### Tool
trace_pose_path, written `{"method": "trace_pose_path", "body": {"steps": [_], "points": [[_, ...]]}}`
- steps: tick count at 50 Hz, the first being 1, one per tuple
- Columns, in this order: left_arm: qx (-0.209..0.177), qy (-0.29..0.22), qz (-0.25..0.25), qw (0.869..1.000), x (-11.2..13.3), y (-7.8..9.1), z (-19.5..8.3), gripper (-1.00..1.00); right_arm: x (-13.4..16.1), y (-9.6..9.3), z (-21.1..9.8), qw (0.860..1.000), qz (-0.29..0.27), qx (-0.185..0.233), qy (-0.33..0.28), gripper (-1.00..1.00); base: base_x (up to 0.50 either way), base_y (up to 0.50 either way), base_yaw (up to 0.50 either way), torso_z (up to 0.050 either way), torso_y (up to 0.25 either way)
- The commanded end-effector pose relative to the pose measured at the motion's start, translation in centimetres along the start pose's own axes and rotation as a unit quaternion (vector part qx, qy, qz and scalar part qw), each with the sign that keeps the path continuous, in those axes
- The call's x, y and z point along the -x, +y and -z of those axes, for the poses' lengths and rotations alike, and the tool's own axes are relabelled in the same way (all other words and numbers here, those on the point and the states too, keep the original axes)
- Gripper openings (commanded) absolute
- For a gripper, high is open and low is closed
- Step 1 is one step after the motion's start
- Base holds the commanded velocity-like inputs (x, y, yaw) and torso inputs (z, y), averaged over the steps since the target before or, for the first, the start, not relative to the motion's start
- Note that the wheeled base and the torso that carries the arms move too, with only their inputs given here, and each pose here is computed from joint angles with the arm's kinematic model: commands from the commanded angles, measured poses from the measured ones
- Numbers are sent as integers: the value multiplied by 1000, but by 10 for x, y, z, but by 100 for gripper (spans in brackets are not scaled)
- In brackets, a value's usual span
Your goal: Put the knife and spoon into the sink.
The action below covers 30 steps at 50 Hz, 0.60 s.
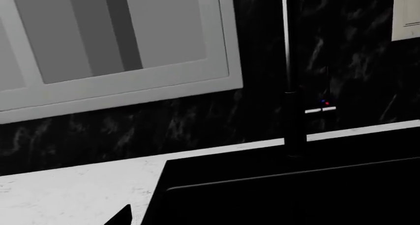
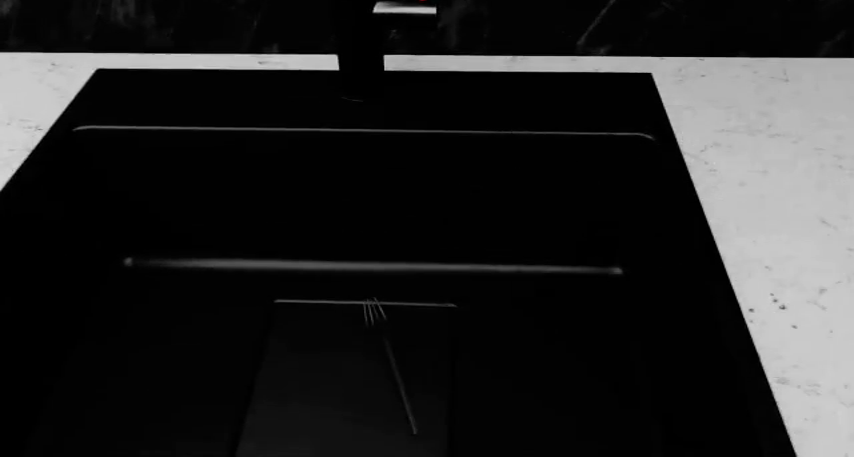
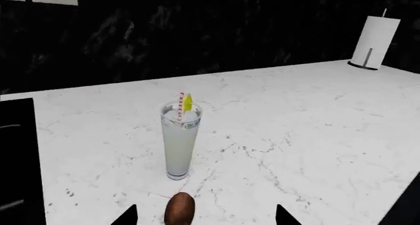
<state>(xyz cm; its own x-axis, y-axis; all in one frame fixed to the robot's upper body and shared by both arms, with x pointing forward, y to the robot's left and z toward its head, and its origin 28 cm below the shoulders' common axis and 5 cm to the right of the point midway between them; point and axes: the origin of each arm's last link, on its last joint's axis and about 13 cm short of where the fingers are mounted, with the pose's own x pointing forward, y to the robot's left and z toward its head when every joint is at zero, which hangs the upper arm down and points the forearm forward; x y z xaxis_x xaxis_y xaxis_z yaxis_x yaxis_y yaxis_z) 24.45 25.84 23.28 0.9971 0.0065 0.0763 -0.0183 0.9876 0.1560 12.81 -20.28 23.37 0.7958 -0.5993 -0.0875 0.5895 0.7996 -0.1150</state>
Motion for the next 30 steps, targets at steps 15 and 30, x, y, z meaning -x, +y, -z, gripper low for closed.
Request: {"method": "trace_pose_path", "body": {"steps": [15, 30], "points": [[-2, 4, 1, 1000, -1, -1, 6, 100, -15, 15, 23, 995, -33, 19, 88, 100, 0, 0, 0, 0, 0], [-2, 4, 5, 1000, -3, -3, 7, 100, -48, 28, 10, 993, -43, 26, 109, 100, 0, 0, 0, 0, 0]]}}
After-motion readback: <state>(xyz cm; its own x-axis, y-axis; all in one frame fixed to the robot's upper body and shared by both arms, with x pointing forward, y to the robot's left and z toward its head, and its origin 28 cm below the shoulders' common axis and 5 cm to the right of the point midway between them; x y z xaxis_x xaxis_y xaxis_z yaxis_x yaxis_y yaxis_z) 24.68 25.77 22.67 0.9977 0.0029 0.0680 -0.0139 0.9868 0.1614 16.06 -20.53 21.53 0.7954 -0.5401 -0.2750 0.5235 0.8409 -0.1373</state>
